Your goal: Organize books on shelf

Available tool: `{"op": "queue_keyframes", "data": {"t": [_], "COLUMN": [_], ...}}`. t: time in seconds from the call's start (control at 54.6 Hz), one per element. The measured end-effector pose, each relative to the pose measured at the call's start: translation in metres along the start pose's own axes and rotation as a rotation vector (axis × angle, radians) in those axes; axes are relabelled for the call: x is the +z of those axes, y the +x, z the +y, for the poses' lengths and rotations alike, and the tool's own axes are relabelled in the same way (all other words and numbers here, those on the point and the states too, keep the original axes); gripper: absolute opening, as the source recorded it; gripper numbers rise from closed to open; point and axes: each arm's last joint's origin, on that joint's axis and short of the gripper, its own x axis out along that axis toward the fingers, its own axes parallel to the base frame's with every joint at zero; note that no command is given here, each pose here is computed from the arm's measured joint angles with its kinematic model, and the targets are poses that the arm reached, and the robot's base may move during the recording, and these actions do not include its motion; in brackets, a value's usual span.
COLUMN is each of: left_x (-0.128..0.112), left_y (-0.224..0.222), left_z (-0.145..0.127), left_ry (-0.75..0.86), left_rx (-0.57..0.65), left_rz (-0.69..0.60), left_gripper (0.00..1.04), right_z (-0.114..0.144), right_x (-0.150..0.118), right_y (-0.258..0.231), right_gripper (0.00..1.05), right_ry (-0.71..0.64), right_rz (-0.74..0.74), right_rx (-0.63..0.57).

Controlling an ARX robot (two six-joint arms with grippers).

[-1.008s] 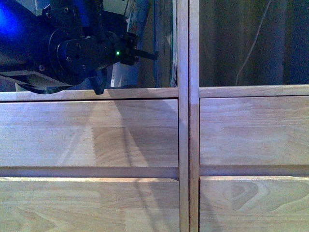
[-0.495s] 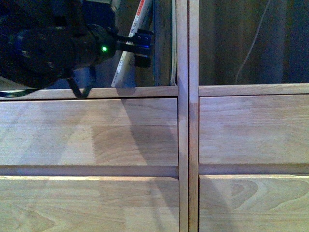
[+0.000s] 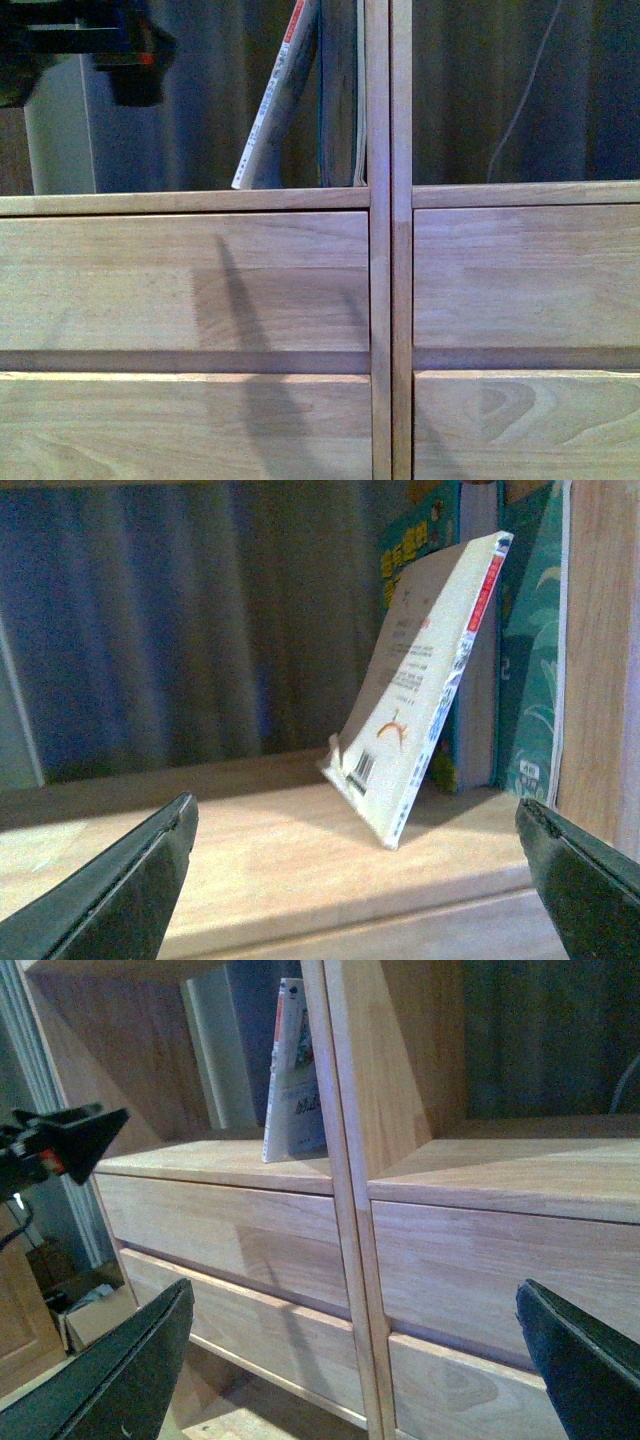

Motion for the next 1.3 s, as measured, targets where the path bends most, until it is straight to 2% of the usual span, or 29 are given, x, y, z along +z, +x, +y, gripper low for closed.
{"op": "queue_keyframes", "data": {"t": [0.11,0.238,0.348,0.385,0.458,0.568,0.641,0.696,0.769,0.861,0.934,1.301], "left_x": [0.0,0.007,-0.006,-0.013,-0.028,-0.045,-0.055,-0.064,-0.071,-0.077,-0.082,-0.095], "left_y": [-0.046,-0.055,-0.068,-0.076,-0.091,-0.11,-0.125,-0.137,-0.145,-0.154,-0.161,-0.184], "left_z": [0.007,0.006,0.005,0.004,0.002,0.0,0.002,0.0,-0.003,-0.006,-0.008,-0.015], "left_ry": [-0.04,-0.053,-0.077,-0.075,-0.074,-0.077,-0.074,-0.072,-0.075,-0.072,-0.073,-0.071], "left_rx": [0.013,0.025,0.261,0.29,0.314,0.301,0.305,0.312,0.312,0.31,0.311,0.311], "left_rz": [0.034,0.011,0.268,0.31,0.347,0.356,0.354,0.356,0.361,0.363,0.364,0.355], "left_gripper": [0.97,0.97,0.79,0.73,0.61,0.43,0.27,0.13,0.03,0.03,0.03,0.03], "right_z": [0.0,0.0,0.0,0.0,0.005,0.008,0.01,0.013,0.015,0.019,0.024,0.026], "right_x": [0.0,0.0,0.0,0.0,-0.003,-0.031,-0.049,-0.063,-0.074,-0.084,-0.092,-0.116], "right_y": [0.0,0.0,0.0,0.0,0.0,-0.008,-0.015,-0.018,-0.021,-0.024,-0.025,-0.036], "right_gripper": [0.98,0.98,0.98,0.96,0.85,0.68,0.53,0.39,0.27,0.13,0.02,0.03], "right_ry": [0.0,0.0,0.0,-0.011,-0.018,-0.078,-0.122,-0.137,-0.144,-0.153,-0.16,-0.159], "right_rz": [0.0,0.0,0.0,-0.001,0.048,0.164,0.181,0.195,0.2,0.198,0.205,0.204], "right_rx": [0.0,0.001,0.0,-0.034,-0.275,-0.47,-0.523,-0.51,-0.505,-0.54,-0.513,-0.504]}}
